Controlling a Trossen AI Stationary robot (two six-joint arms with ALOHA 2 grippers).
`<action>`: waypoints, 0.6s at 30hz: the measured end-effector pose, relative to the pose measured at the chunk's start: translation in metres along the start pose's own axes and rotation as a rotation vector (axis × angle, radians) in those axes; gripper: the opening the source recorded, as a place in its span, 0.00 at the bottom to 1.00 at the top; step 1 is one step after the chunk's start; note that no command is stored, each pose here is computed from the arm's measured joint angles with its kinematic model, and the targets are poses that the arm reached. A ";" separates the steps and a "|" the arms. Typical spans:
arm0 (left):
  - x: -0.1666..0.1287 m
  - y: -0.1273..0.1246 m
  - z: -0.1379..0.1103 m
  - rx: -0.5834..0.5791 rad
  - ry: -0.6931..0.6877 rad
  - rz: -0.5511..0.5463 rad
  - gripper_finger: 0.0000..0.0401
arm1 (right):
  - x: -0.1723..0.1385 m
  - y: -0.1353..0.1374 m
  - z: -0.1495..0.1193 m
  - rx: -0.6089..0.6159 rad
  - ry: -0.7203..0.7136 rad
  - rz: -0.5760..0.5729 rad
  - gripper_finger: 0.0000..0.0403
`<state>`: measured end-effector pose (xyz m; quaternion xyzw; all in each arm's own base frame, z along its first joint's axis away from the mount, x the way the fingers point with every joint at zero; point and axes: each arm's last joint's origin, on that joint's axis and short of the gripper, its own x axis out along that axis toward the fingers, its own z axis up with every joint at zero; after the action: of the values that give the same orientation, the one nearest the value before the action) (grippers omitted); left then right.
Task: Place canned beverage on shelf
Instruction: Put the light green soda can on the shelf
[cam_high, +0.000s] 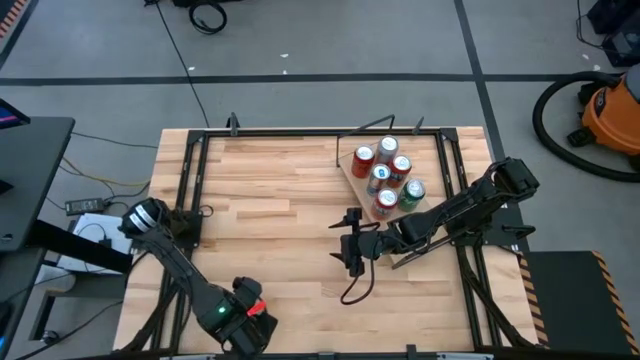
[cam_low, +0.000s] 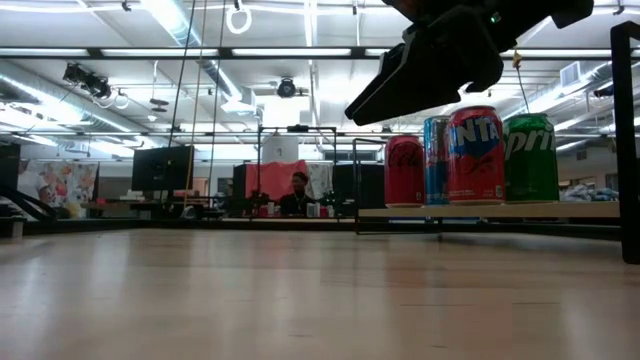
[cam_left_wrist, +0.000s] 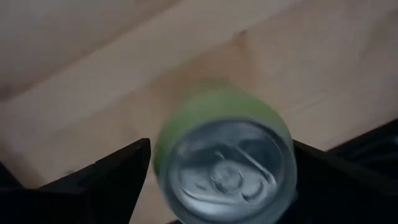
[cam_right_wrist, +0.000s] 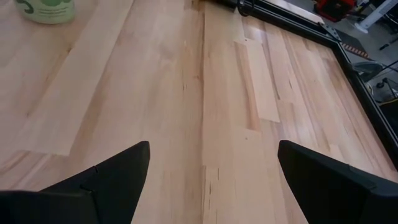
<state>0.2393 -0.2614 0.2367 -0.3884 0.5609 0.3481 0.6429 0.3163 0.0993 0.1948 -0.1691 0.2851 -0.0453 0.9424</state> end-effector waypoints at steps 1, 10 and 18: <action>0.001 0.000 0.002 0.013 -0.007 0.009 0.94 | 0.000 0.000 0.000 -0.001 -0.001 0.001 0.91; 0.003 -0.005 0.017 0.188 0.028 0.029 0.85 | 0.000 0.001 0.000 -0.005 -0.003 0.003 0.91; 0.003 -0.005 0.017 0.387 0.057 0.024 0.76 | 0.000 0.001 0.000 -0.006 0.000 0.003 0.91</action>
<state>0.2521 -0.2487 0.2355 -0.2606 0.6402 0.2304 0.6850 0.3160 0.1002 0.1947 -0.1714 0.2853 -0.0432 0.9420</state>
